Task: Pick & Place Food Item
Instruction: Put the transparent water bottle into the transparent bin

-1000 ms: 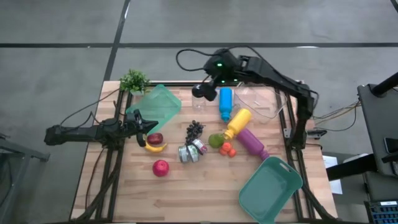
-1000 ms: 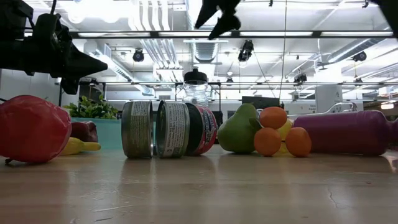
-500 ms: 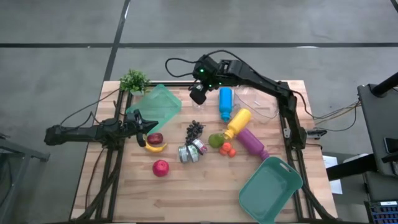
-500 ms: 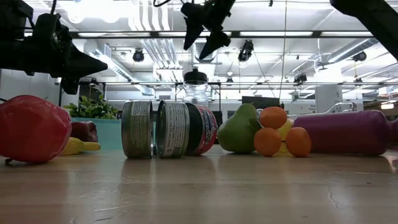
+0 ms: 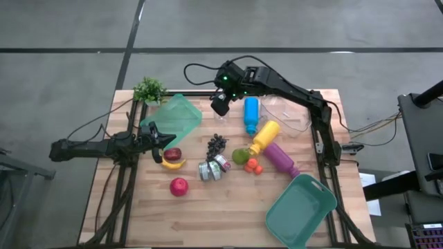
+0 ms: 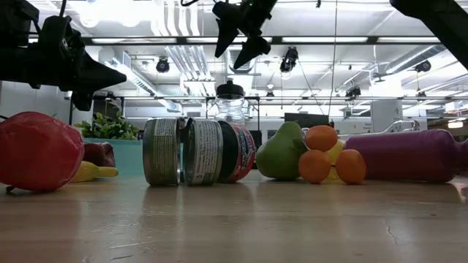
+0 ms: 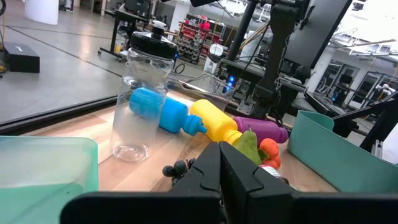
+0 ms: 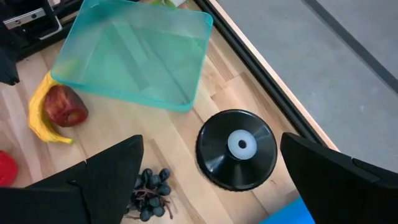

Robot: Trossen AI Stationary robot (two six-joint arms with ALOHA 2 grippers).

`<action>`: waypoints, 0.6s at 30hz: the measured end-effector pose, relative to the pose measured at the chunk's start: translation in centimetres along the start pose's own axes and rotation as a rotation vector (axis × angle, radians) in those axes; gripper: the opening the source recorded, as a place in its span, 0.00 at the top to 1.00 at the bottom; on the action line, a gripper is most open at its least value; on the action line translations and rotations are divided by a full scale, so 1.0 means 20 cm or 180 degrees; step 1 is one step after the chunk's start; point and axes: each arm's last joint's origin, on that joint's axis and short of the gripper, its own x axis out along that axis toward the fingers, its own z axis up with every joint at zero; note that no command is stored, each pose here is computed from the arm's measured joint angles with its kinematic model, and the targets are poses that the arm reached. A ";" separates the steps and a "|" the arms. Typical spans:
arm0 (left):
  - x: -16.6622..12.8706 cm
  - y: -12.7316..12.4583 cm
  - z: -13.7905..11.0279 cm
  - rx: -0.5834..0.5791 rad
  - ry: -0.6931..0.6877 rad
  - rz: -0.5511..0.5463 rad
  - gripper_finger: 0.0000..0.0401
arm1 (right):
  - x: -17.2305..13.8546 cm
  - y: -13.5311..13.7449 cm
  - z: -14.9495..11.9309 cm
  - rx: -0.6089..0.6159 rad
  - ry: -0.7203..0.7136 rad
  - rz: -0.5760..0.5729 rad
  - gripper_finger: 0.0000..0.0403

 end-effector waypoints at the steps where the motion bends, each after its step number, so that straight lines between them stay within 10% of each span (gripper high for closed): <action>1: 0.00 0.00 0.00 0.0000 0.0000 -0.0001 1.00 | 0.00 0.00 0.00 0.0021 0.0000 0.0004 0.03; 18: 0.00 0.00 0.00 0.0000 0.0000 0.0000 1.00 | 0.13 -0.04 -0.04 0.0071 0.0036 -0.0232 0.02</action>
